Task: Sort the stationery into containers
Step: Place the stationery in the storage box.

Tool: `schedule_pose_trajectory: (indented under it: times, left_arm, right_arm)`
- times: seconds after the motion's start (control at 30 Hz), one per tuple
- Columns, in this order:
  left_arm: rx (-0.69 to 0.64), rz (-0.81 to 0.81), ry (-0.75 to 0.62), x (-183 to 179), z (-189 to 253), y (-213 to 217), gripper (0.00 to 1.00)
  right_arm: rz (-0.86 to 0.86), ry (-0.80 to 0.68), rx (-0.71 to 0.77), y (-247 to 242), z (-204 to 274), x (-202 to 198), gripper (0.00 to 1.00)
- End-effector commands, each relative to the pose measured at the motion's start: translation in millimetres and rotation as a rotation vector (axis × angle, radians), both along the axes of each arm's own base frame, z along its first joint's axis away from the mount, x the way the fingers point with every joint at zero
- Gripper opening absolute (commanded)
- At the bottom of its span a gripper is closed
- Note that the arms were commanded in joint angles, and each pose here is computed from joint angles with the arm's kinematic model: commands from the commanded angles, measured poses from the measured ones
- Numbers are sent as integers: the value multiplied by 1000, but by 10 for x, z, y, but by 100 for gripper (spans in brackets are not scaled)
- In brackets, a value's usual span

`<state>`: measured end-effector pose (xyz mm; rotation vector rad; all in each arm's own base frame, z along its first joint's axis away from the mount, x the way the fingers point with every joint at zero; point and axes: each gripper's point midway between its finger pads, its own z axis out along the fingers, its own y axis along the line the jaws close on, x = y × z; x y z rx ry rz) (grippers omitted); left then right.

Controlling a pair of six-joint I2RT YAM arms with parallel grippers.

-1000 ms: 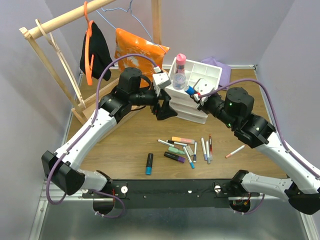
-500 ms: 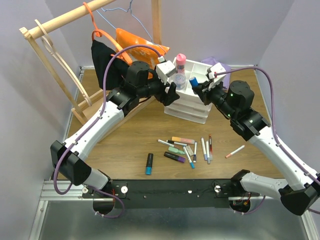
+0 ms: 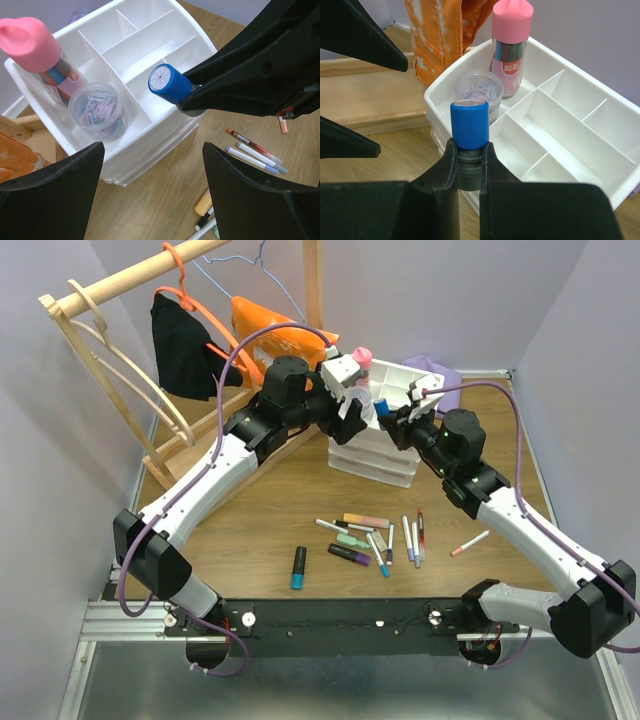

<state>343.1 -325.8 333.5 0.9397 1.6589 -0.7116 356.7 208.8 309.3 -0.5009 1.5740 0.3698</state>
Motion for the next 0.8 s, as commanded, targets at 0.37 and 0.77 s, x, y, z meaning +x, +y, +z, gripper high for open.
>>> schedule_pose_trajectory:
  times: [0.37, 0.77]
  left_arm:
    - [1, 40, -80, 344, 128, -147, 89]
    - [18, 67, -83, 437, 69, -147, 91]
  right_arm:
    - [-39, -38, 67, -45, -228, 338, 1]
    - [-52, -19, 70, -18, -421, 417, 12]
